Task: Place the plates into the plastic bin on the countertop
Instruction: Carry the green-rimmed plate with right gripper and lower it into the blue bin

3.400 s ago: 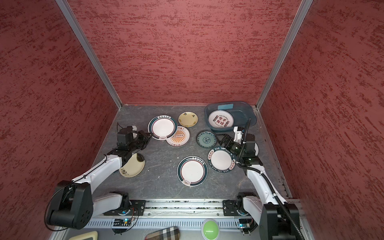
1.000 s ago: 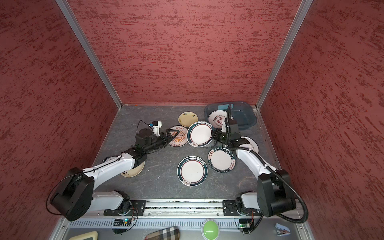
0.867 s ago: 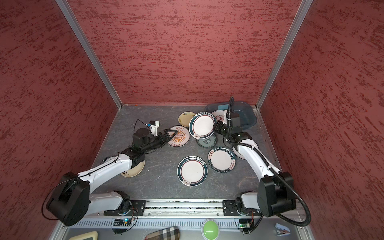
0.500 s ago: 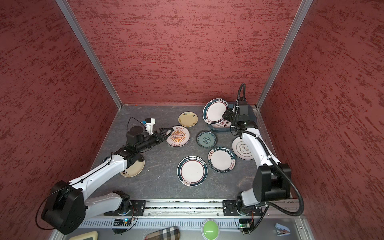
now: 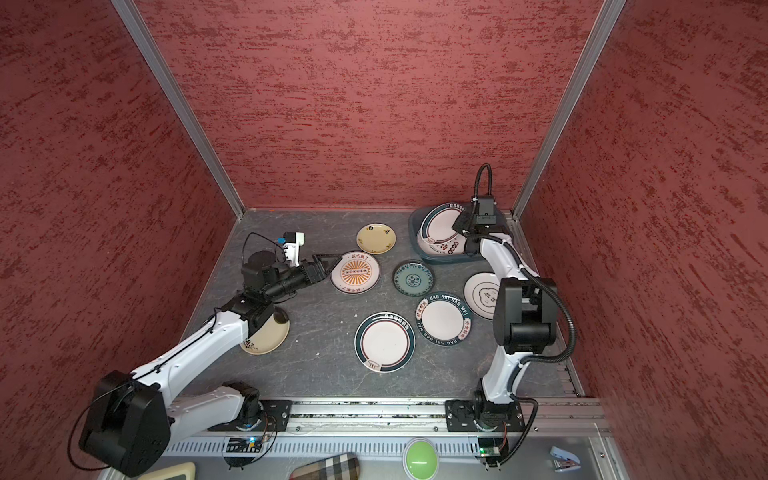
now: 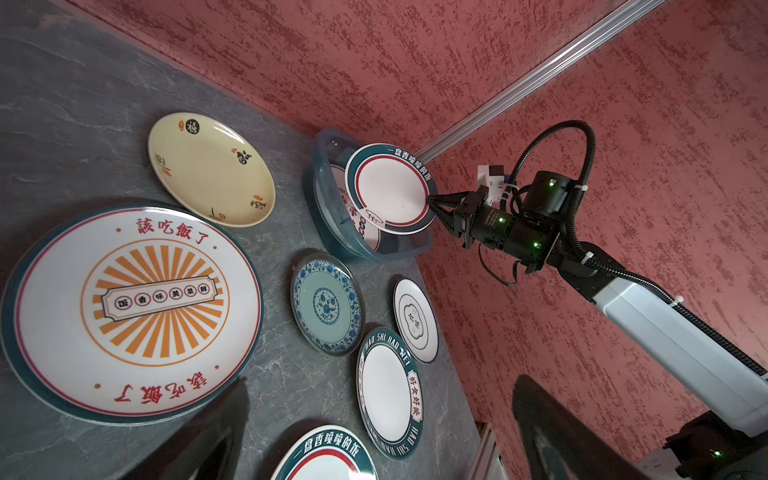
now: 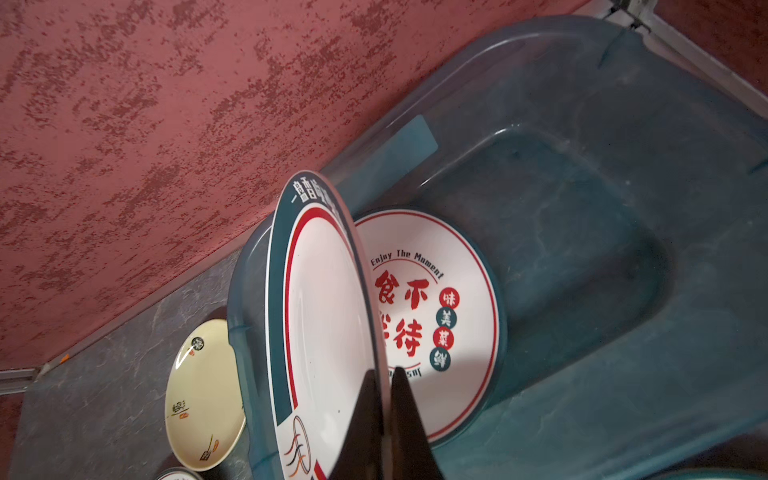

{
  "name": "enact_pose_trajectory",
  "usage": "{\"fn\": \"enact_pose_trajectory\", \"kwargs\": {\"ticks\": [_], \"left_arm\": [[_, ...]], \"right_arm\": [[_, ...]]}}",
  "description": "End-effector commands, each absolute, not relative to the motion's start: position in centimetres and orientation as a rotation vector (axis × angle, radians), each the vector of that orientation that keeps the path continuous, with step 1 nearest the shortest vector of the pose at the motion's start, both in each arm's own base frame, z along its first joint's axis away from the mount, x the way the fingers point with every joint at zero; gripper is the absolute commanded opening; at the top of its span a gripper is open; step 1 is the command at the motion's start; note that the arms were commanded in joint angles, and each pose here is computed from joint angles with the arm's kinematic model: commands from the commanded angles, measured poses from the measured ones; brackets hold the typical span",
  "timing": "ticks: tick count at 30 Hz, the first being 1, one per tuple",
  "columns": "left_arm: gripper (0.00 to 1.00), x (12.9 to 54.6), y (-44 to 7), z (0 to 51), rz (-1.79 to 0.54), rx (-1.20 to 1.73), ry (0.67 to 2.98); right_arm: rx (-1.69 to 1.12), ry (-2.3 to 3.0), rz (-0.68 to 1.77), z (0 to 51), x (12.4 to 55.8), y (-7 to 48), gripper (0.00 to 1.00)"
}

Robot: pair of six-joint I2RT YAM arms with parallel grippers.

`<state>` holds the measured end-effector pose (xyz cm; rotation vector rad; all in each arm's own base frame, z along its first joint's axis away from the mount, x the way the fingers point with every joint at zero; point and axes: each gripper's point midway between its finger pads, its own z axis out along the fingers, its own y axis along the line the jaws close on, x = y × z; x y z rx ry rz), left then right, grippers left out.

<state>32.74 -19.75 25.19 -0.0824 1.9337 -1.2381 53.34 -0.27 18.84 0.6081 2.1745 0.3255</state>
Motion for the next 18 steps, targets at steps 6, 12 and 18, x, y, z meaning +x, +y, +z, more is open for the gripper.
{"fn": "enact_pose_trajectory", "kwargs": {"ticks": [6,12,18], "left_arm": [[0.99,31.4,-18.1,26.5,-1.198,-0.048,1.870],[0.99,31.4,-17.7,26.3,-1.220,-0.075,1.877],[0.99,31.4,-17.6,25.9,-1.227,-0.081,1.884]], "right_arm": [[0.603,2.160,0.262,18.3,56.4,-2.0,0.00],[0.593,2.208,0.276,16.2,57.3,-1.8,0.00],[0.611,2.246,0.299,14.4,57.7,-1.6,0.00]]}}
